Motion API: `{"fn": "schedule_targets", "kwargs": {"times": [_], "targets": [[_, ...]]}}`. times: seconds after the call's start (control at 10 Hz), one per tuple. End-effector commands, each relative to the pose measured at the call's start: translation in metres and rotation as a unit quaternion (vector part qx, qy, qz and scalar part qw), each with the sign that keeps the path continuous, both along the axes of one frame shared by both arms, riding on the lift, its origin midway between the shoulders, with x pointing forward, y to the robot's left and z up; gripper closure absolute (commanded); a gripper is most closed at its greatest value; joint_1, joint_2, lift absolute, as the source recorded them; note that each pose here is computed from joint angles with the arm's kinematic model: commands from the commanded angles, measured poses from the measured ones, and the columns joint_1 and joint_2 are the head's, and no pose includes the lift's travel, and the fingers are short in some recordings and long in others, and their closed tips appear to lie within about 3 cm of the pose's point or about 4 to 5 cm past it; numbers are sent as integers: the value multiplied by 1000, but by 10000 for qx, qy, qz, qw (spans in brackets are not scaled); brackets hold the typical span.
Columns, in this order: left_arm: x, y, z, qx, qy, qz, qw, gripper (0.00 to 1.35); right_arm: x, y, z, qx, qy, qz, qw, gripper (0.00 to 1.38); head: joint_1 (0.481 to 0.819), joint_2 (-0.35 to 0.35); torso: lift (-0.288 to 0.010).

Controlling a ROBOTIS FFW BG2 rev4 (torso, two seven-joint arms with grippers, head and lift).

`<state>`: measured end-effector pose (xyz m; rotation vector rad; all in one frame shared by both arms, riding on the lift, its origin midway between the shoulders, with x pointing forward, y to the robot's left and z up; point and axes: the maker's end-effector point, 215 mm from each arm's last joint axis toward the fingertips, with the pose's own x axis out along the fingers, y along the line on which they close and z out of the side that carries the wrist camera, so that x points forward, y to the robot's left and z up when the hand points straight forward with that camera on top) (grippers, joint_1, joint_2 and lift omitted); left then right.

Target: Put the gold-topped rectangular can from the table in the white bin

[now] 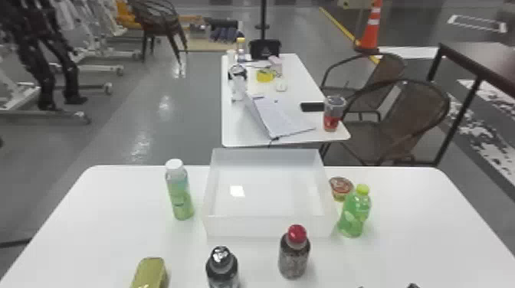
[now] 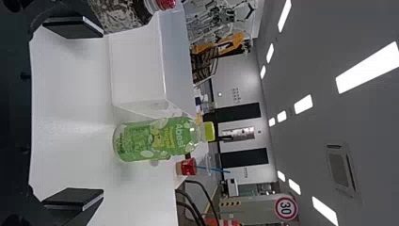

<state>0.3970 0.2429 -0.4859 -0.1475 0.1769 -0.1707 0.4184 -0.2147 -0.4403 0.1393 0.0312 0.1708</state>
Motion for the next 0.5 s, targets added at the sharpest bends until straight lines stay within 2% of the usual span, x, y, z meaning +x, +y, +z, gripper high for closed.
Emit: {"fn": "schedule_targets", "kwargs": {"times": [0.0, 0.4], "targets": [[6, 5, -3, 177, 55, 10, 9998, 117, 0, 0, 0, 5, 2, 0, 10000, 104, 549, 0, -100], [26, 19, -6, 404, 34, 103, 9991, 117, 1, 1, -1, 10, 10, 7, 10000, 104, 549, 0, -100]]}}
